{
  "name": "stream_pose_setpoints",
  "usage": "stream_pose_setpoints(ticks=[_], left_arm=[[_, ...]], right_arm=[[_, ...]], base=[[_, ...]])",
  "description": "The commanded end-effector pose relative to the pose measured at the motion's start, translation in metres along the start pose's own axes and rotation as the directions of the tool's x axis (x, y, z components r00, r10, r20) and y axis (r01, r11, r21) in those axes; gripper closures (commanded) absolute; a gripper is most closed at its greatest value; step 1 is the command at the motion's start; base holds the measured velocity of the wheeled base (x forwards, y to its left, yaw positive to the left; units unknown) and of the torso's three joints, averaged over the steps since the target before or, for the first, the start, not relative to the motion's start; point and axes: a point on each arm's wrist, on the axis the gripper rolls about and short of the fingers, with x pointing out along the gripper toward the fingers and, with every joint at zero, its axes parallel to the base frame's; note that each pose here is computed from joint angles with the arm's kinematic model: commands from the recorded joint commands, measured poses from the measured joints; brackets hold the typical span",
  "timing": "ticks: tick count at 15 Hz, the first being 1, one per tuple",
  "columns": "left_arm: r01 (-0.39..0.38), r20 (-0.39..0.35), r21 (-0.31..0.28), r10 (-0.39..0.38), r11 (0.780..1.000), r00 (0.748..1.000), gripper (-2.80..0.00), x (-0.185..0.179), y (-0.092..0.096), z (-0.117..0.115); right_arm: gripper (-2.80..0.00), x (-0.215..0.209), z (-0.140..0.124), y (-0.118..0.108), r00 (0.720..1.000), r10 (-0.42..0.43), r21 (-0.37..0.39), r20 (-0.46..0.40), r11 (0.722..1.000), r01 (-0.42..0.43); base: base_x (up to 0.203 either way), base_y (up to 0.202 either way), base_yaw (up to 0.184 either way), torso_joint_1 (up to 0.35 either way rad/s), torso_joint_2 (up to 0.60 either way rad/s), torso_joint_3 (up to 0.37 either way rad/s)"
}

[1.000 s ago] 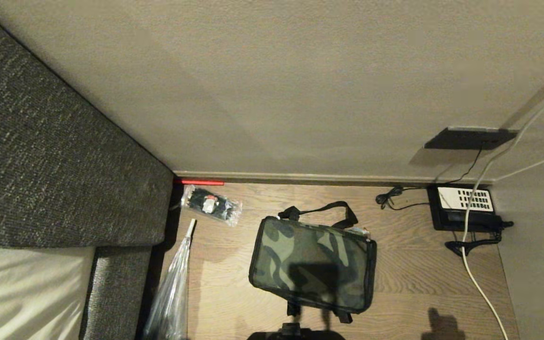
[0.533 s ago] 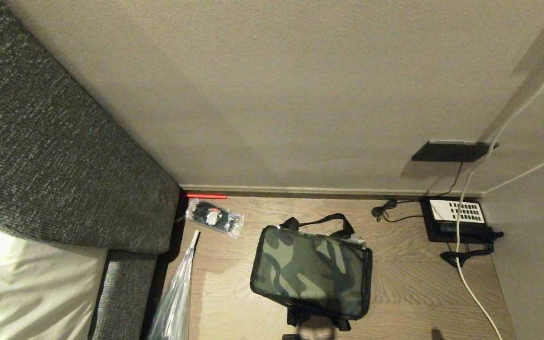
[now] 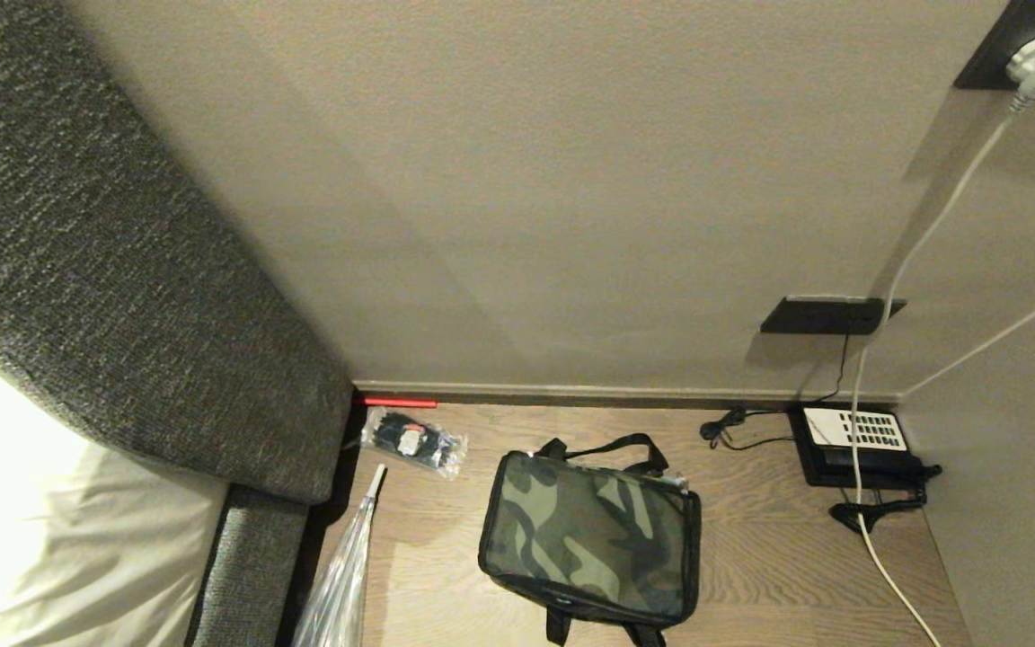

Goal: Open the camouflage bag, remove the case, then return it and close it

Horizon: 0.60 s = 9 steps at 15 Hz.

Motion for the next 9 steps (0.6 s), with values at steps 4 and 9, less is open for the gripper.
stream_pose_setpoints(ticks=[4, 9], left_arm=[[-0.001, -0.001, 0.0, 0.001, 1.0, 1.0, 0.0, 0.0001, 0.0, -0.0004], [-0.001, -0.001, 0.0, 0.001, 1.0, 1.0, 0.0, 0.0001, 0.0, -0.0004]], right_arm=[[0.0, 0.0002, 0.0001, 0.0, 1.0, 0.0, 0.0, -0.002, 1.0, 0.0], [0.0, 0.0002, 0.0001, 0.0, 1.0, 0.0, 0.0, -0.002, 1.0, 0.0]], base=[[0.0, 0.0, 0.0, 0.003, 0.0, 0.202], [0.0, 0.0, 0.0, 0.0, 0.0, 0.2]])
